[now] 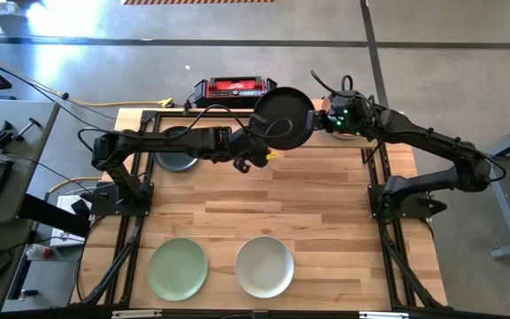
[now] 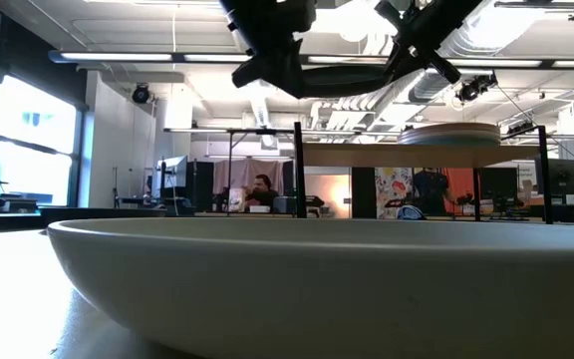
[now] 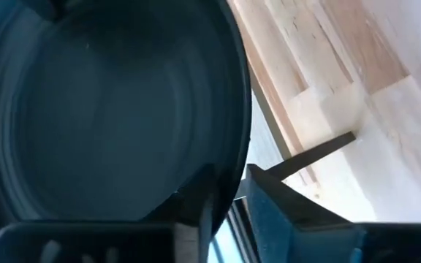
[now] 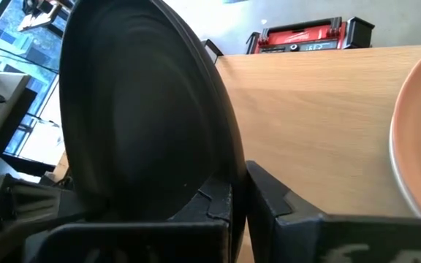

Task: Place and stack plates onto a shelf
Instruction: Put the bottom black plate on the shelf

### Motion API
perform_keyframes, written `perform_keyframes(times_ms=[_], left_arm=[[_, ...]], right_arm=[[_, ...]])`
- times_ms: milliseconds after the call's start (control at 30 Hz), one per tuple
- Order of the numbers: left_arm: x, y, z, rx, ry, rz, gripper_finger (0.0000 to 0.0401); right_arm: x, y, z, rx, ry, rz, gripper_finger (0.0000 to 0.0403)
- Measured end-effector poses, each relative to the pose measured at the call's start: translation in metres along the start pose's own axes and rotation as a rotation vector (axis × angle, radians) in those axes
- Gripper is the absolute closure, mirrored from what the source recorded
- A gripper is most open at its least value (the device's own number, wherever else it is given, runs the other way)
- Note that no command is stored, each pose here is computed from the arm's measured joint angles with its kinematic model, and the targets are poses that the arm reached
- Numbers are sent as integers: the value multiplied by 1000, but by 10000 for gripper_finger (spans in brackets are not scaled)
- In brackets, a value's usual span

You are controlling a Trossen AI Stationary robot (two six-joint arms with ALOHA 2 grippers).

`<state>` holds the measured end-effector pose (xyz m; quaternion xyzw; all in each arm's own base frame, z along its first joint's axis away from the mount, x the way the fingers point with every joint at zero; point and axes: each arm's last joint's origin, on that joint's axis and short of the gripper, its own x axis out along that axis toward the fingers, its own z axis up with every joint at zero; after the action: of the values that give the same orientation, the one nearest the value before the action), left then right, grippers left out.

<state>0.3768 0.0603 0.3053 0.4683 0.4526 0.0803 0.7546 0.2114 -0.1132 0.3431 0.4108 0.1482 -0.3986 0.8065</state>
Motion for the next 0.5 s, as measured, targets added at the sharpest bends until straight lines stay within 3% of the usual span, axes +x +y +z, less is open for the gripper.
perform_keyframes(times_ms=[267, 500], left_arm=[[-7, -2, 1, -97, 54, 31, 278], [-20, -1, -2, -123, 197, 158, 272]], right_arm=[[1, -4, 4, 6, -19, -23, 402], [2, -22, 22, 31, -86, -100, 403]])
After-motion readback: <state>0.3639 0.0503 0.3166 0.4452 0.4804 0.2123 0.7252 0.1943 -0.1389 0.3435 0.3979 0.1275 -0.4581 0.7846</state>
